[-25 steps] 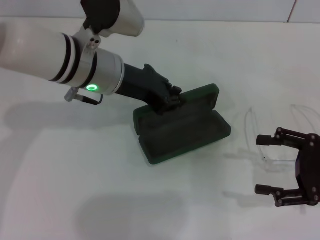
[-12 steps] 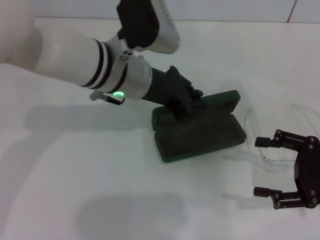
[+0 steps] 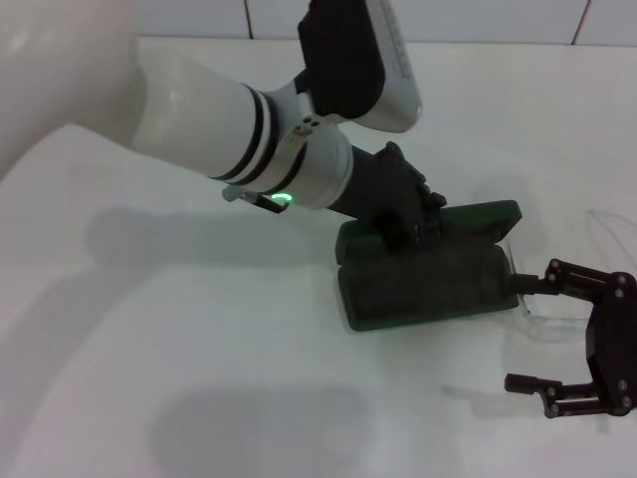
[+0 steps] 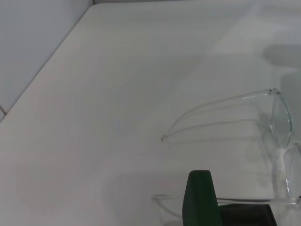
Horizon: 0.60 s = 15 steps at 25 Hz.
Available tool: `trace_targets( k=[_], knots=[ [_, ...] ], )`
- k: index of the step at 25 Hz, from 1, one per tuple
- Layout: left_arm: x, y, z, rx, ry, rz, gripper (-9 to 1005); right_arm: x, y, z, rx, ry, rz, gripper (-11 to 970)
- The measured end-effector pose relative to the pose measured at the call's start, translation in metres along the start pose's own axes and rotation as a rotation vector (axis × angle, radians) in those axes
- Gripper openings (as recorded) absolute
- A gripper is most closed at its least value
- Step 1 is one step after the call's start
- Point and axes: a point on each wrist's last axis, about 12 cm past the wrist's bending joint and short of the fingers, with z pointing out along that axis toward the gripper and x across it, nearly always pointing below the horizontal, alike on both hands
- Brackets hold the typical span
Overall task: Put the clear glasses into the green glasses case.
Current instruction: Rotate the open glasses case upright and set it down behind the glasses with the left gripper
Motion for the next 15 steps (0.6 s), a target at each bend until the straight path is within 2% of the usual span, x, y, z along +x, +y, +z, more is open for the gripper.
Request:
trace_targets(
  k=[15],
  knots=[
    [-0.005, -0.002, 0.011, -0.007, 0.018, 0.074, 195, 0.0, 0.0, -0.001, 0.001, 0.002, -0.002, 869]
  ],
)
